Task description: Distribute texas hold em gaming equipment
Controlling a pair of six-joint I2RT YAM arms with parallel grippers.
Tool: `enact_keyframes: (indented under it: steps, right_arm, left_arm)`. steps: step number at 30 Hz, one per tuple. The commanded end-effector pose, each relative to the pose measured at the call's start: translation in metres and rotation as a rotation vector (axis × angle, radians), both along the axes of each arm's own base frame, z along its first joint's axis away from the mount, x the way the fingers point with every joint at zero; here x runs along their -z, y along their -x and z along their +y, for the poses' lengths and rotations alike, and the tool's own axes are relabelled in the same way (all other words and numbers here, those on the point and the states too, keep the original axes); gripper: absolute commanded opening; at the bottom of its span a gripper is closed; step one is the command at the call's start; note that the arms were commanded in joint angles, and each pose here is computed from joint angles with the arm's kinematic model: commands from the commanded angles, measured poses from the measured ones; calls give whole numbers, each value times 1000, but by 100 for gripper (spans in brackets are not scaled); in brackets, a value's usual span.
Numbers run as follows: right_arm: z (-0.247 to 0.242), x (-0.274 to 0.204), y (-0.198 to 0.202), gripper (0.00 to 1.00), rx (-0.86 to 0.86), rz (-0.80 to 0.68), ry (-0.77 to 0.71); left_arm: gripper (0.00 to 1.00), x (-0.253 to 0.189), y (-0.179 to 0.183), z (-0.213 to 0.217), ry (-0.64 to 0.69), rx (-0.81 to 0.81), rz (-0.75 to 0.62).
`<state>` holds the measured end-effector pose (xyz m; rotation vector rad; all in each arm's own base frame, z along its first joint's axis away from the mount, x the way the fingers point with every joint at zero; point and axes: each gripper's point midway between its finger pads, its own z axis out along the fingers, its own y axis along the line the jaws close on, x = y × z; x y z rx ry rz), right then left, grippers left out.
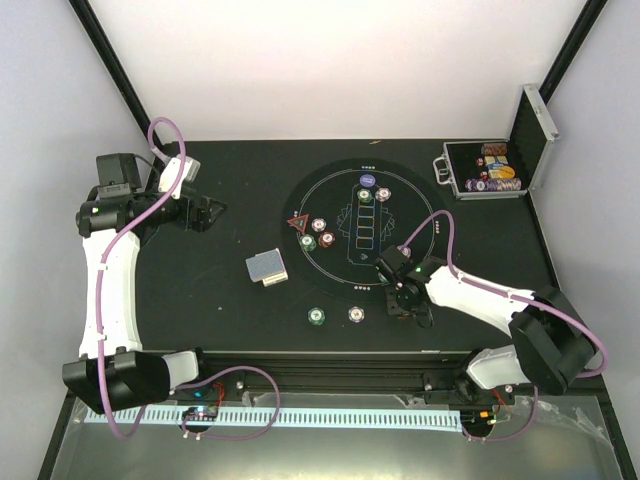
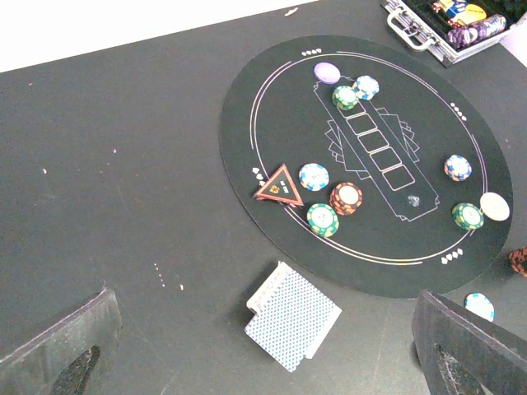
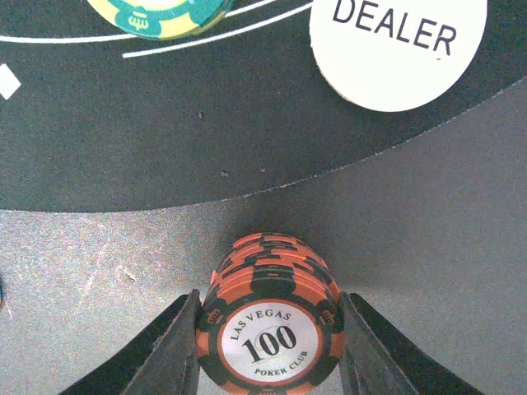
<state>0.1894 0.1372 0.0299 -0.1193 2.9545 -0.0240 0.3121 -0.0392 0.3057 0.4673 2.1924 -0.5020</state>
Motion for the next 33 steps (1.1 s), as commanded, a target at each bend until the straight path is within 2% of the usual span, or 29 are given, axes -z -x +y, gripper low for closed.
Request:
enact_keyframes:
  steps: [1,7,15,20,25,33]
  right_arm:
    - [-2,1,-3,30,10,-12,11]
    - [1,-27,-15,23,6,-65,8]
    - [13,-95,-66,22,-8,-199,21]
    - [21,-127,-120,22,-7,-264,7]
    - [20,-137,-181,22,29,-289,-5]
    - [0,-104,-275,22,116,-243,4]
  left_arm:
    - [99,-14,-1,0,8,4,-29]
    - [99,-14,-1,0,6,4,-29]
    - [99,-15,0,0,3,2,-33]
    - [99,-16,1,0,-2,-1,-34]
    - [99,-16,1,2,-8,-5,-31]
    - [99,-13,-2,3,-11,-6,-27]
